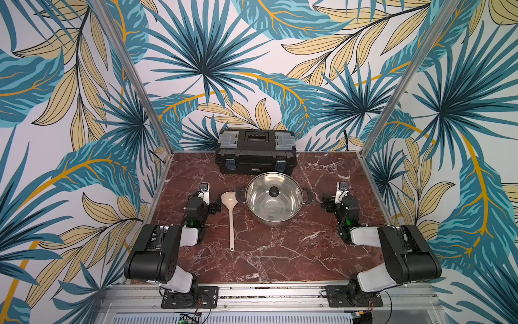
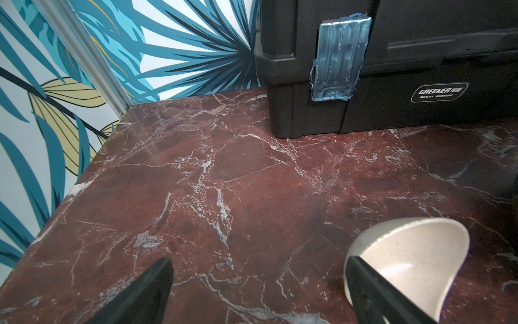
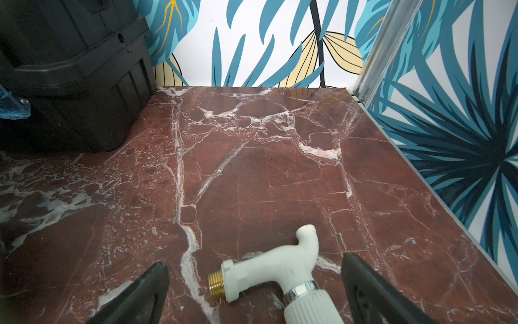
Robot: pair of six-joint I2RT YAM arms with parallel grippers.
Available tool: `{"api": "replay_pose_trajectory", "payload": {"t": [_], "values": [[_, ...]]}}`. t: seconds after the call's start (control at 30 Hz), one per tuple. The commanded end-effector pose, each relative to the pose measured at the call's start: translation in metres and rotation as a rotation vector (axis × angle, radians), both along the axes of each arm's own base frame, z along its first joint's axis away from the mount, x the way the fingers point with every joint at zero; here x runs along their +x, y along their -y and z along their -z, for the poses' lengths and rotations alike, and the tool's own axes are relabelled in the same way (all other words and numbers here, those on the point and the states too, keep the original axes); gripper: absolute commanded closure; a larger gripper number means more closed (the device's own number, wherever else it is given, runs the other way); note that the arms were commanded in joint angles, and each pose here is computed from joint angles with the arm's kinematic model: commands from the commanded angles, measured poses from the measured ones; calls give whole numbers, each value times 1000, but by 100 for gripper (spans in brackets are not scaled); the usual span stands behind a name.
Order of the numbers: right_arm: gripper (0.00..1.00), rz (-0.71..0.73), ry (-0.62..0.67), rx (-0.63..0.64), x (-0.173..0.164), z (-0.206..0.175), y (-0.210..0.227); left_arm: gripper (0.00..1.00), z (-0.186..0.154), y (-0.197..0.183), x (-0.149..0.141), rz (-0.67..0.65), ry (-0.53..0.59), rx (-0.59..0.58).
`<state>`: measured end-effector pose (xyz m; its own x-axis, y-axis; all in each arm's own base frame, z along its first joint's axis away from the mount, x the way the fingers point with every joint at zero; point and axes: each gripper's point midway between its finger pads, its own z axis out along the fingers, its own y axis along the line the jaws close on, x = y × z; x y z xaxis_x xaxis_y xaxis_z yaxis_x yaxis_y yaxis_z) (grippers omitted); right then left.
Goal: Stir the soup with a spoon
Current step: Pick up the lid from the pan.
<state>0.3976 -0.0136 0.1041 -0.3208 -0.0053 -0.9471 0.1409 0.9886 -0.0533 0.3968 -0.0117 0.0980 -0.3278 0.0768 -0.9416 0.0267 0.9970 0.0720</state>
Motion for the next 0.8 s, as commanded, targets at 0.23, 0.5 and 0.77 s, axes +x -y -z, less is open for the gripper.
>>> {"api": "replay_pose_trajectory", "payload": {"t": [0.23, 0.5, 0.77], "values": [[0, 3, 15, 15, 2, -5, 1, 0, -18, -3, 8, -14, 48, 6], [0, 128, -142, 80, -2, -54, 14, 0, -57, -24, 9, -180, -197, -44], [0, 119, -387, 413, 0, -55, -20, 0, -105, 8, 2, -142, -337, -273]]}}
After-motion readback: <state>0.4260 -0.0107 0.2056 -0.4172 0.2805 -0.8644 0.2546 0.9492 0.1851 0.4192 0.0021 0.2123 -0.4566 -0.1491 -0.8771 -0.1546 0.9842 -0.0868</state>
